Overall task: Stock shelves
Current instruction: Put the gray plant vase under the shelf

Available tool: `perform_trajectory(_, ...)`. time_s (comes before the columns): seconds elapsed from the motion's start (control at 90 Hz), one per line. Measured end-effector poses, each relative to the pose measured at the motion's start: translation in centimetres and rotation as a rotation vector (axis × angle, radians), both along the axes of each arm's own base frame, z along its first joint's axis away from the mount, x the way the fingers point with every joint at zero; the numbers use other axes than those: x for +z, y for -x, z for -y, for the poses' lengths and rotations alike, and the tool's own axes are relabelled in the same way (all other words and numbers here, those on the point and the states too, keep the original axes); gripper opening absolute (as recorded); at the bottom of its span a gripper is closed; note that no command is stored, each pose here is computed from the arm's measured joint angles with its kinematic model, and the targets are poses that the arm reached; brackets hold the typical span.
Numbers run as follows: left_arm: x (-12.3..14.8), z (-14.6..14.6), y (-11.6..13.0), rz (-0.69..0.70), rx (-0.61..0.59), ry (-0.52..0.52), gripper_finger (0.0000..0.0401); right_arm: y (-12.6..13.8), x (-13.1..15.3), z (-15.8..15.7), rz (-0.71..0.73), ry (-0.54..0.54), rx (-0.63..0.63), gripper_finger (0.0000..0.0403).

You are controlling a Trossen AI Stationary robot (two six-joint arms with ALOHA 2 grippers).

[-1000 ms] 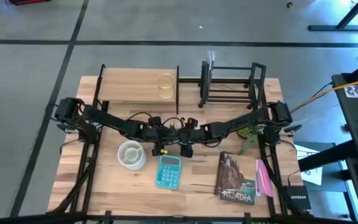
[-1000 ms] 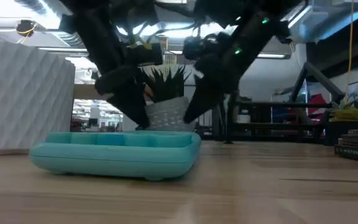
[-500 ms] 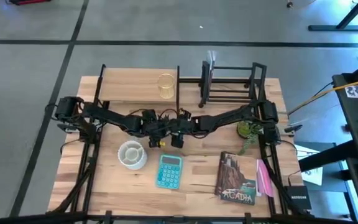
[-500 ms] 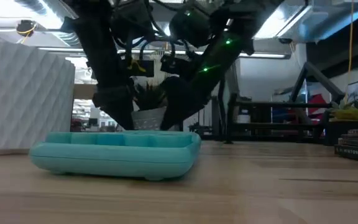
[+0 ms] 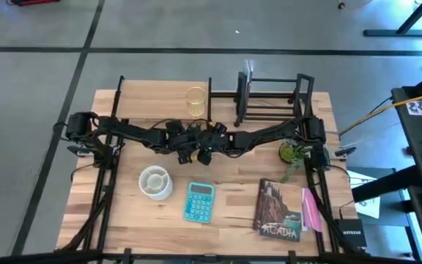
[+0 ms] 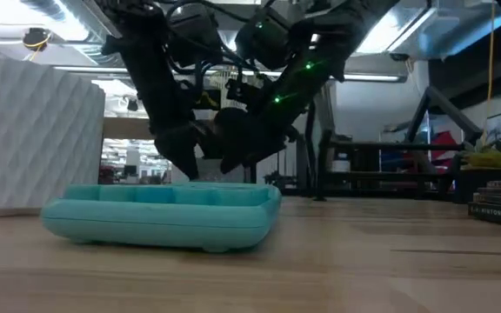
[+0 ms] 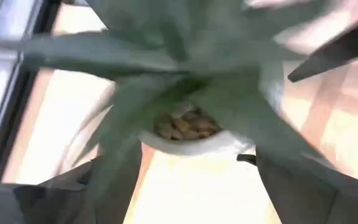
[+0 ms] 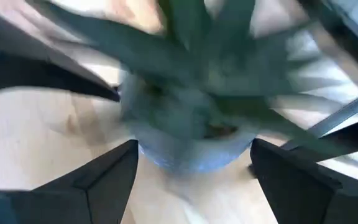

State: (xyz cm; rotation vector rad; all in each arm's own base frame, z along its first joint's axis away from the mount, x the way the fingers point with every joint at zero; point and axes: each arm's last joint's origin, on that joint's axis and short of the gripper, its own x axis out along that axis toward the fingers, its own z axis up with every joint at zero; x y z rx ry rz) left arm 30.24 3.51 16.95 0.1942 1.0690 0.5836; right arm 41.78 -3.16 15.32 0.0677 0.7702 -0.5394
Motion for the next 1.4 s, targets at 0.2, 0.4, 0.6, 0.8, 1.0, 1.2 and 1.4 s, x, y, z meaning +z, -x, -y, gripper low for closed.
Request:
perform_trajectory(0.2,0.0,-0.5,0.0,0.017,0.032,0.005,0.0294,0.1,0.0,0.1,0.000,0.010,-0.027,0.0294)
perform_trajectory(0.4,0.1,-0.8,0.3,-0.012,0.080,-0.092,0.0294,0.4,0.7,-0.6,-0.021,0.059,-0.021,0.0294)
perform_trajectory(0.6,0.0,-0.7,0.5,-0.025,0.109,-0.119,0.0294,1.3,2.1,-3.2,-0.057,0.089,0.020,0.0294)
perform_trajectory(0.8,-0.3,1.0,1.0,-0.065,0.093,-0.110,0.0294,2.1,2.1,-6.4,-0.133,0.046,0.165,0.0294)
perform_trajectory(1.0,0.2,3.9,1.4,-0.083,0.052,-0.080,0.0294,1.1,-0.5,-7.1,-0.128,-0.028,0.306,0.0271)
perform_trajectory(1.2,3.4,7.1,2.2,0.003,0.008,-0.073,0.0294,-0.7,-2.4,-4.3,-0.024,-0.019,0.251,0.0182)
perform_trajectory(1.4,6.8,9.0,4.1,0.163,-0.011,-0.055,0.0294,-1.1,-3.1,-2.2,0.011,-0.022,0.208,0.0098)
